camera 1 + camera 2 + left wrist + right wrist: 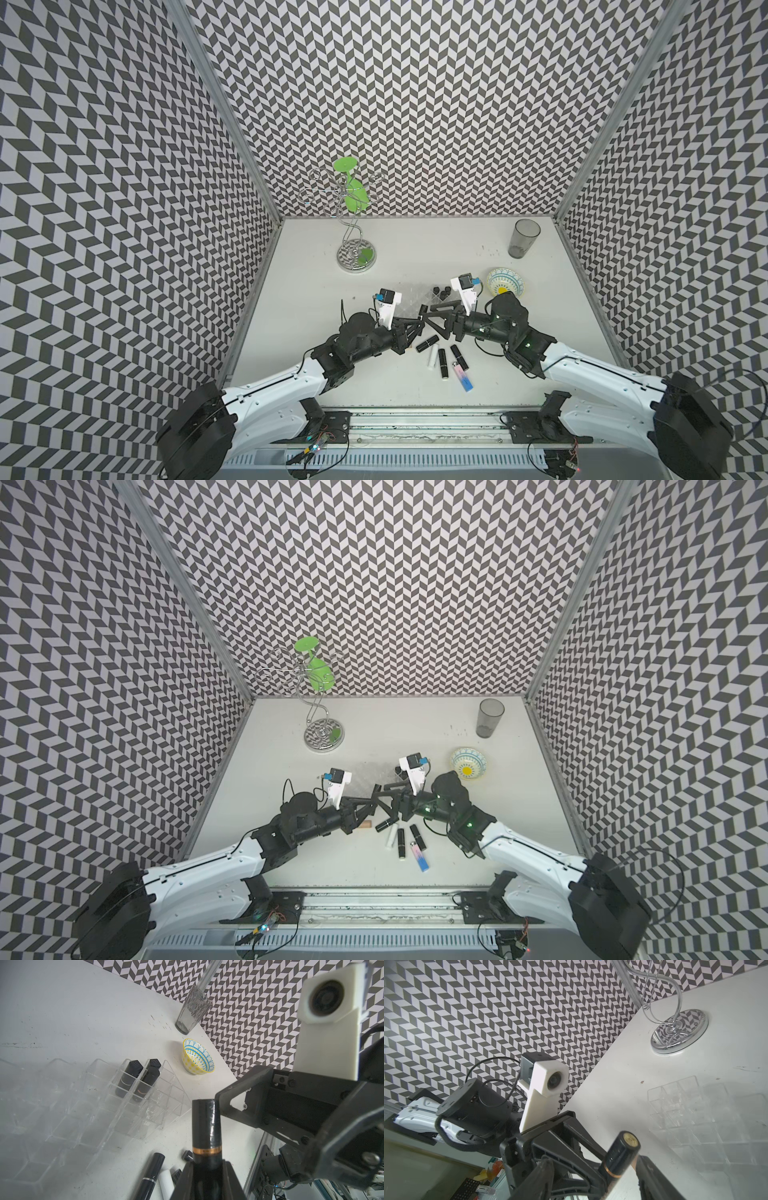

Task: Arrange the lipsticks in the organizer
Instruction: Adjust the lipstick.

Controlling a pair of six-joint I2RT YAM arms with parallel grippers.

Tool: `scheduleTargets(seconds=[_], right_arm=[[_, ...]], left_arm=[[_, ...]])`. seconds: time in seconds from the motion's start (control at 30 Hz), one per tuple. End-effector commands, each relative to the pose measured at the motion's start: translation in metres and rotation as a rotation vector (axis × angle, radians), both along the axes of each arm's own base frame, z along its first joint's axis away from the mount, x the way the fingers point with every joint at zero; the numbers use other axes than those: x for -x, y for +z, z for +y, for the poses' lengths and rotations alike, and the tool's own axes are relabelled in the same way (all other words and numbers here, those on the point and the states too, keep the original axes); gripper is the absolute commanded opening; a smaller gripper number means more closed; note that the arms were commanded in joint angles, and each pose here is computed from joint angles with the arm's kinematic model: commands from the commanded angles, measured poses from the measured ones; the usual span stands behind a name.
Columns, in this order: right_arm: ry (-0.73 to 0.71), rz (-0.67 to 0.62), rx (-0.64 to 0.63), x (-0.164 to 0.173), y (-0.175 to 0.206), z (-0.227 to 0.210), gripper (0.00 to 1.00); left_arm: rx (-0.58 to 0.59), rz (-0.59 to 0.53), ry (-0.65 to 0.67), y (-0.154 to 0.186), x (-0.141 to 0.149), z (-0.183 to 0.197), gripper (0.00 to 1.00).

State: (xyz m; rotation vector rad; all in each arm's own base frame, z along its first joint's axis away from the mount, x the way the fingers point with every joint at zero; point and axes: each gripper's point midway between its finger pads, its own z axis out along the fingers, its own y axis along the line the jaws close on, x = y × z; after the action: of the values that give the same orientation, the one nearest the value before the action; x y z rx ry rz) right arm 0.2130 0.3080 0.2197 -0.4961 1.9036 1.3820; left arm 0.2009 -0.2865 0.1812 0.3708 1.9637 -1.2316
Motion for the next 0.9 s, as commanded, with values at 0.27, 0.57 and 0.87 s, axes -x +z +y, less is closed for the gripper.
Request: scheduleTargets(seconds=[0.27,0.57,0.87], right_arm=[[0.034,0.036,0.009,-0.002,-0.012,0.008,0.62],[0.019,0.074,0.032,-0.013,-0.027,0.014,0.62],[0.047,0.050,0.011,-0.015,-0.019,0.020,0.36]], left_arm=[[0.017,-0.050,-0.011,0.004,0.001,0.000,0.00],[0.014,-0.063,-0.020,0.005,0.001,-0.002,0.00],[0.002,-0.062,-0.034,0.003,0.003,-0.006,0.00]])
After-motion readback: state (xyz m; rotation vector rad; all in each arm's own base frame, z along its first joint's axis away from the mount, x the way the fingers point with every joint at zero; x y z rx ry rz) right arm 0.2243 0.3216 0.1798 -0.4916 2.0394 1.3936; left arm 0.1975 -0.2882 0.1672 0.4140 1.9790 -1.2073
